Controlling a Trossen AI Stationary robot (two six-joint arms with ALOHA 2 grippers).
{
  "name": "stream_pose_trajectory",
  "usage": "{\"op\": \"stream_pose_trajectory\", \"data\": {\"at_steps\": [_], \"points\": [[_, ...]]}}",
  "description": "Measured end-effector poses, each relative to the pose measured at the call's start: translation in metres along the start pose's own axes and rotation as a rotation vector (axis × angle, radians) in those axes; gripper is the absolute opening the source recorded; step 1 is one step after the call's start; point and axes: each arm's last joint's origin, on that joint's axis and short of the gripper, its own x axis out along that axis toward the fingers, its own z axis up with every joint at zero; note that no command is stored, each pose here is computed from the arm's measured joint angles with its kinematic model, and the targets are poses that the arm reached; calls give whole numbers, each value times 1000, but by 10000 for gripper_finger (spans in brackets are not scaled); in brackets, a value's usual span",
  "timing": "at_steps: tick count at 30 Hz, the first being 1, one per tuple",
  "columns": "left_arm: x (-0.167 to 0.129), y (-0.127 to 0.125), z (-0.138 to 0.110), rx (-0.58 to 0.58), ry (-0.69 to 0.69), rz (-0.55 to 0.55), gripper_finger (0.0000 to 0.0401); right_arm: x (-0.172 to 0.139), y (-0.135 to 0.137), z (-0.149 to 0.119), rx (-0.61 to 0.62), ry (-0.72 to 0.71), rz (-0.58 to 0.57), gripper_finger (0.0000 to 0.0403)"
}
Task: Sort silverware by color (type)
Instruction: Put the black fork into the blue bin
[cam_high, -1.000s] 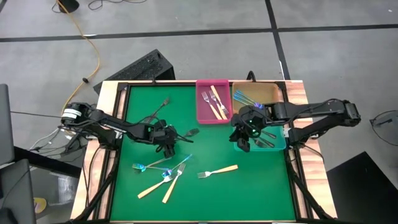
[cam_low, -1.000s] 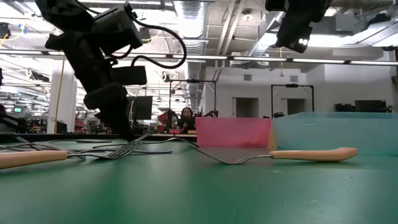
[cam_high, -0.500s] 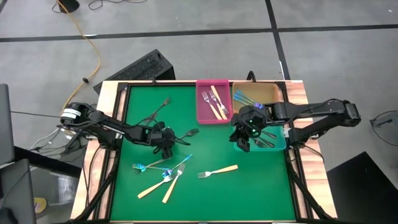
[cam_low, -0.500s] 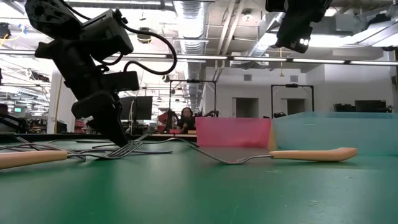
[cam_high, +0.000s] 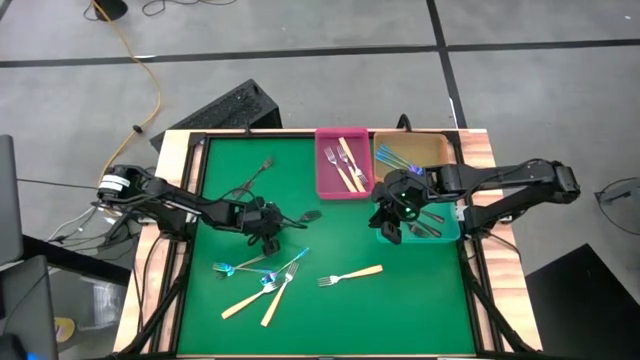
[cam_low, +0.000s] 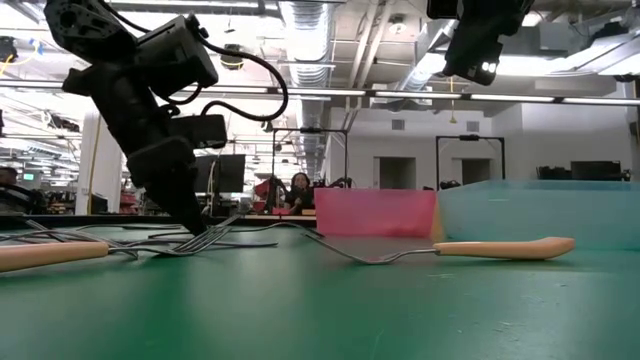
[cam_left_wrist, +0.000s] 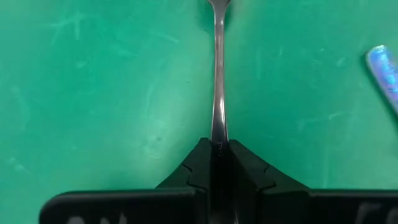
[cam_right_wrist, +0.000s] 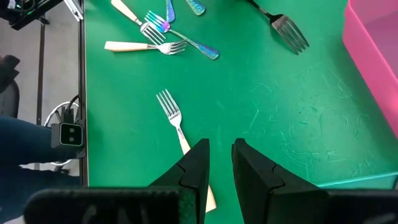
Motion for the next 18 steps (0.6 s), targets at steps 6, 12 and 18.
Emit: {"op": "stream_pose_trajectory", "data": {"at_steps": [6, 12, 18], "points": [[-20, -6, 10, -36, -16, -155, 15, 0, 0, 0, -1, -3, 1, 93], [-50, -5, 23, -135, -160, -234, 14, 0, 1, 2, -4, -19, 8, 93], [-96, 3, 37, -219, -470, -230, 14, -1, 5, 11, -29, -109, 47, 93]]}}
